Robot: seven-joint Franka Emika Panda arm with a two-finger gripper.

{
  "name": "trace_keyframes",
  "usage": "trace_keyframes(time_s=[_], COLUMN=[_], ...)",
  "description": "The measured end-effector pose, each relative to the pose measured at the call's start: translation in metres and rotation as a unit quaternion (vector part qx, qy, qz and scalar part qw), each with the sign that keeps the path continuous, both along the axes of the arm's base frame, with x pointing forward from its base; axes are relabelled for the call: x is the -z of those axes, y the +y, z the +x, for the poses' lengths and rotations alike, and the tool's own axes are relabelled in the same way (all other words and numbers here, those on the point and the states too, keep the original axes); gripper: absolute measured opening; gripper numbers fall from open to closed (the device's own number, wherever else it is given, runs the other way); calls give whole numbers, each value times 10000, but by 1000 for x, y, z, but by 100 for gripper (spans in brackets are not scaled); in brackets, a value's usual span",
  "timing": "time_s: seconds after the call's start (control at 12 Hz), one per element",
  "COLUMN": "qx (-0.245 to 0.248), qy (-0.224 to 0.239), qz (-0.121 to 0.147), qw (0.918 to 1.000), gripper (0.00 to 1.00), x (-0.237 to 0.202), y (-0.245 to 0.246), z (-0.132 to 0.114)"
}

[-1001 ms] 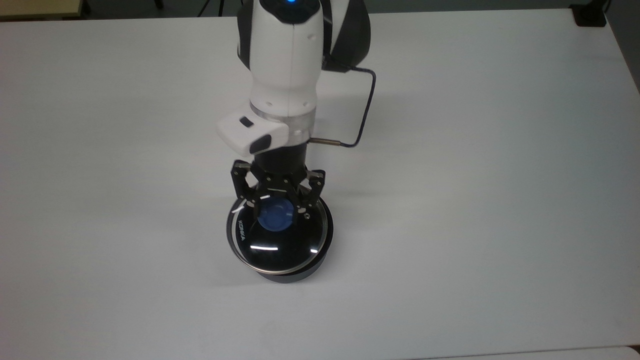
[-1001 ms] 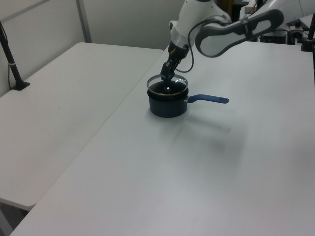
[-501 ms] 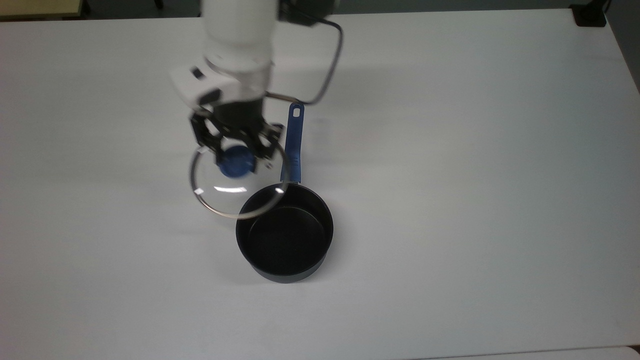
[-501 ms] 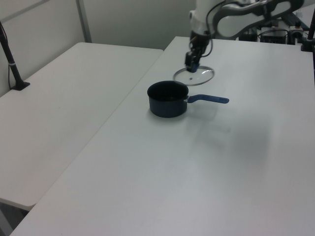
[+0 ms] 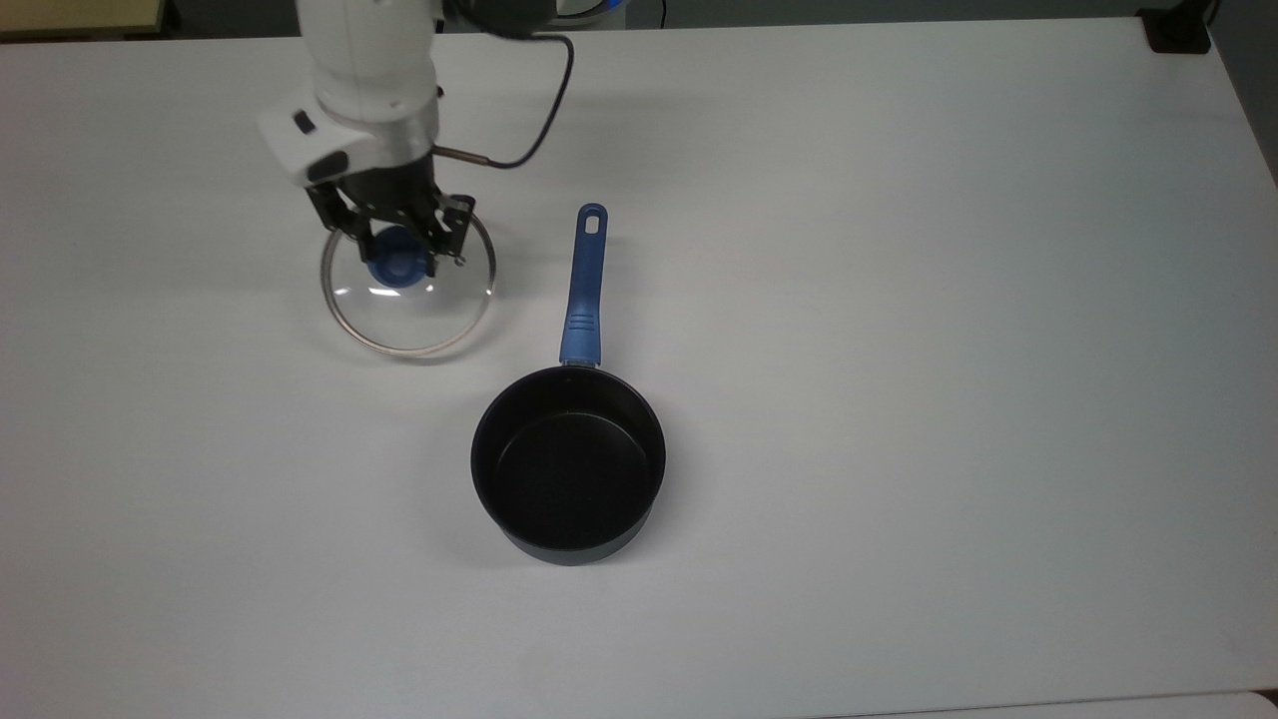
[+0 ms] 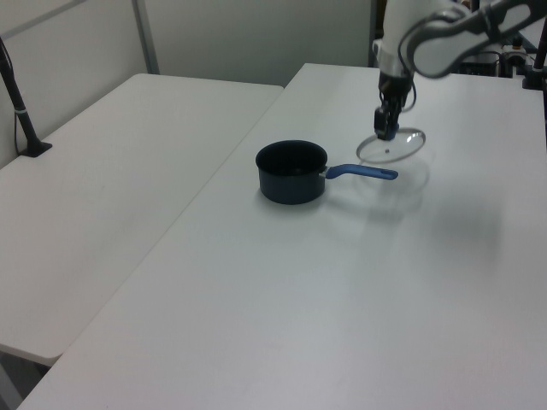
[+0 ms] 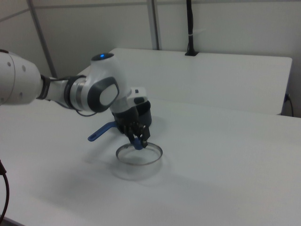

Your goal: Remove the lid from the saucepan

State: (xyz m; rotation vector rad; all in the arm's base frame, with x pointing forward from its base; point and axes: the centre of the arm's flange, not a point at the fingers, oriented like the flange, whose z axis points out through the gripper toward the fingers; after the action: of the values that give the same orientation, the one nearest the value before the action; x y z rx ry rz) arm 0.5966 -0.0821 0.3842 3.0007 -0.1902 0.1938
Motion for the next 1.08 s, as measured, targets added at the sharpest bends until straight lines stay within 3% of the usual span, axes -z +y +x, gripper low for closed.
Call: trace_keyframes(time_s=[0.17, 0.5, 0.58, 0.67, 0.75, 0.83, 1.08], qx=[-124, -216, -201, -196, -185, -151, -82], qy=[-161, 27, 33, 42, -10, 39, 353], qz=[30, 87, 94, 95, 90, 70, -27], qw=[9998, 9997, 9997, 9998, 9998, 9999, 9993], gripper=[61, 61, 65, 79, 94, 100, 100], x=[23, 44, 45, 46, 40, 24, -76], y=[10, 46, 50, 51, 50, 48, 42], z=[-7, -17, -18, -18, -14, -8, 10])
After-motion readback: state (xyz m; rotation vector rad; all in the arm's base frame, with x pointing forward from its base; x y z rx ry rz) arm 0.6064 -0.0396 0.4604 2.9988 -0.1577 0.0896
